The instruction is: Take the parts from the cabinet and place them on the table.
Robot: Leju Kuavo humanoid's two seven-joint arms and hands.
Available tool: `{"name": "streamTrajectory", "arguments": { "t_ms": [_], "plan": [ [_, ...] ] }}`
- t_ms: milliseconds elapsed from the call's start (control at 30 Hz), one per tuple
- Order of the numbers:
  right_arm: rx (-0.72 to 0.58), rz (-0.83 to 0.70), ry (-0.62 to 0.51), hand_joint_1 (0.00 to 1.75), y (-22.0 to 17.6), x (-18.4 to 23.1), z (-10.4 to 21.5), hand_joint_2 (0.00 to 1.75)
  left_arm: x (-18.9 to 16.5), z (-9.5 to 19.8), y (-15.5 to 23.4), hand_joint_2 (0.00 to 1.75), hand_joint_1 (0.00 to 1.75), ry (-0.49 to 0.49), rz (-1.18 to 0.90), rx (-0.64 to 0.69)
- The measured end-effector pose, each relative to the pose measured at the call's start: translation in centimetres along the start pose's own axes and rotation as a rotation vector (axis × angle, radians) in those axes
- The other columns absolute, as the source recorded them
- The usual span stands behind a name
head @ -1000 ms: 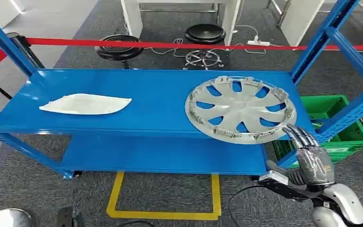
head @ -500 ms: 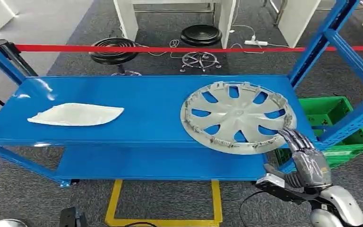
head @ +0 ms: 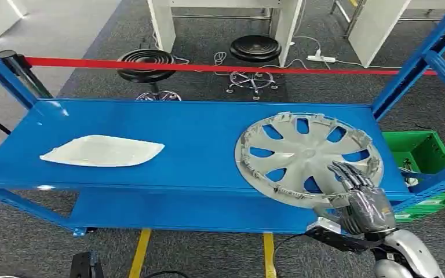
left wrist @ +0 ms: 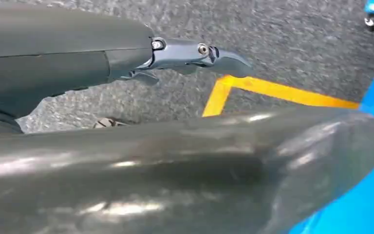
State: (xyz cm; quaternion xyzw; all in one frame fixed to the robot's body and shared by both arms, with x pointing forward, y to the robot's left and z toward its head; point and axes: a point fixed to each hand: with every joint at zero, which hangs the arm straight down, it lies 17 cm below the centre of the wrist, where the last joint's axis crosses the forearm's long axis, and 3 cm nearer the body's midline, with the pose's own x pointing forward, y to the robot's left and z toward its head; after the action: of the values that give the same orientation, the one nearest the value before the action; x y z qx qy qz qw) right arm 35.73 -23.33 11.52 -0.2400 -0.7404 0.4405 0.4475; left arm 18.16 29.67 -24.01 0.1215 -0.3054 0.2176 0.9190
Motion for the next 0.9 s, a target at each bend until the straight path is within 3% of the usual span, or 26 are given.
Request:
{"name": "streamTrajectory", "arguments": {
  "t_ms": [300, 900],
  "plan": [
    [0.129, -0.036, -0.014, 0.00, 2.1, 1.6, 3.3, 1.75, -0.3, 0.1, 0.3, 0.00, 0.00, 0.007, 0.011, 0.001],
    [0.179, -0.118, -0.119, 0.00, 1.3, 5.7, 5.3, 1.75, -0.7, 0.2, 0.6, 0.00, 0.00, 0.007, 0.005, 0.002]
  ]
}}
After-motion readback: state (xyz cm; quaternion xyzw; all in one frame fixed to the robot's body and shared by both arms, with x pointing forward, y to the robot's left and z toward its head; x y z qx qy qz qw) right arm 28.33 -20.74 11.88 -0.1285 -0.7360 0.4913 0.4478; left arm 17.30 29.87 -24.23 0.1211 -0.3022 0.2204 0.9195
